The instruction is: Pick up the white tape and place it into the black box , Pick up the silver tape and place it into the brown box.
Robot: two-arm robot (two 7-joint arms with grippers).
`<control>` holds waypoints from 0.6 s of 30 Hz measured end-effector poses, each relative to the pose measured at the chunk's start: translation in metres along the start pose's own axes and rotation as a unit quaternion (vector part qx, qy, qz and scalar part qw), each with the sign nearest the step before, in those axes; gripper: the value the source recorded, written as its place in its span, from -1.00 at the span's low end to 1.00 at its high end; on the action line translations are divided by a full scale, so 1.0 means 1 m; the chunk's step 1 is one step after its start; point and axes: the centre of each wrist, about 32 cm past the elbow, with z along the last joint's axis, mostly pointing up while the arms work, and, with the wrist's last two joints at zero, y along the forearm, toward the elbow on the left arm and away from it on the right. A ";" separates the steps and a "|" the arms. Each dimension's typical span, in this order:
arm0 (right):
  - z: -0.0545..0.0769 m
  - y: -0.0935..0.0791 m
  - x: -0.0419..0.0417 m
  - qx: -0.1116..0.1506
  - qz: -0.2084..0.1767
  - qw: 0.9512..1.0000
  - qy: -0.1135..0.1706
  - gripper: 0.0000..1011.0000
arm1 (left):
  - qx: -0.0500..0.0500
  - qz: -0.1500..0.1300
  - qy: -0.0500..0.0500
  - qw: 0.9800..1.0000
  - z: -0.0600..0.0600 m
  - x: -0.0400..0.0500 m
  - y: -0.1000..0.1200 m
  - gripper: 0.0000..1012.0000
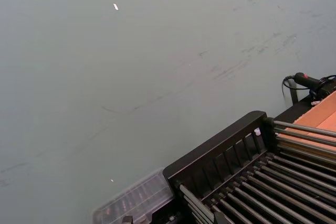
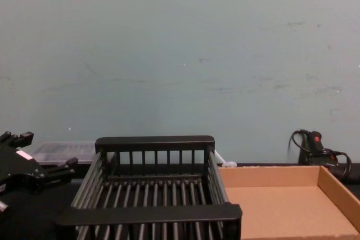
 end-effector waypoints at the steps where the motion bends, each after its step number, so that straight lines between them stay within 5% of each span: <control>1: -0.001 0.001 0.0001 -0.001 0.000 1.000 0.000 0.98 | 0.000 0.000 0.000 1.000 0.000 0.0000 0.000 0.98; 18: -0.008 0.008 -0.0004 -0.008 -0.002 1.000 -0.003 0.98 | 0.000 0.000 0.000 1.000 0.000 0.0000 0.000 0.98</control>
